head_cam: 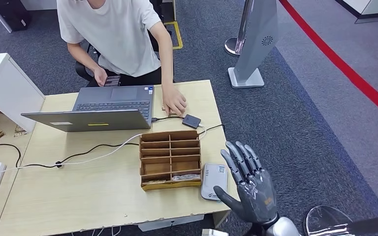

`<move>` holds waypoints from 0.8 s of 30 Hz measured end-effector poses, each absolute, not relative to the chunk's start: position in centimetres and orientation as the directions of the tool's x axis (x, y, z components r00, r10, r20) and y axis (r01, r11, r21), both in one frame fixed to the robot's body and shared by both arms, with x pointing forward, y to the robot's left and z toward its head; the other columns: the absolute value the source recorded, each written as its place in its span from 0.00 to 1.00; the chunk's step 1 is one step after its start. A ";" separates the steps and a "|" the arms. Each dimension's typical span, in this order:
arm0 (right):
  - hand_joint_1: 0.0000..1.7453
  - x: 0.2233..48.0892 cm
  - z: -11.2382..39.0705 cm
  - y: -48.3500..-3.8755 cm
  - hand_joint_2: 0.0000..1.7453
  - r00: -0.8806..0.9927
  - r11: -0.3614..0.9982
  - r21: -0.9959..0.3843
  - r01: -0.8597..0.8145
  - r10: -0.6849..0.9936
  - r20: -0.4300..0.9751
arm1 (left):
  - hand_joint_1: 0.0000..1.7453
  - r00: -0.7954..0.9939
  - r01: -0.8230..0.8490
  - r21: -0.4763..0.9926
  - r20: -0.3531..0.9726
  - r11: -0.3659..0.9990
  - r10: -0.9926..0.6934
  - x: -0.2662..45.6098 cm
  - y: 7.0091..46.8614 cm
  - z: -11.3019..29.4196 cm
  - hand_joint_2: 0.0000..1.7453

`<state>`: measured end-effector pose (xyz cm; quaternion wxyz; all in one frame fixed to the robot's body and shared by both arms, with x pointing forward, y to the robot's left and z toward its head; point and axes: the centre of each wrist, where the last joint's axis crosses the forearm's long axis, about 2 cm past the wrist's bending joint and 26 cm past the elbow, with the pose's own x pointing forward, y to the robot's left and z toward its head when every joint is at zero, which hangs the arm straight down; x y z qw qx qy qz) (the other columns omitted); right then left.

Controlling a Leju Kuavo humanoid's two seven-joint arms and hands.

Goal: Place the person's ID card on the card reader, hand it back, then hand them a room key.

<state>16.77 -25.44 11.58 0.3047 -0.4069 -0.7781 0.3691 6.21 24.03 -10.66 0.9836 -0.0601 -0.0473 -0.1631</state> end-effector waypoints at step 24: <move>0.00 16.2 6.0 -17.2 1.00 -0.492 0.429 -0.872 0.235 0.826 0.274 | 0.00 0.934 0.353 -0.096 0.091 0.931 -0.345 6.6 23.9 -10.6 1.00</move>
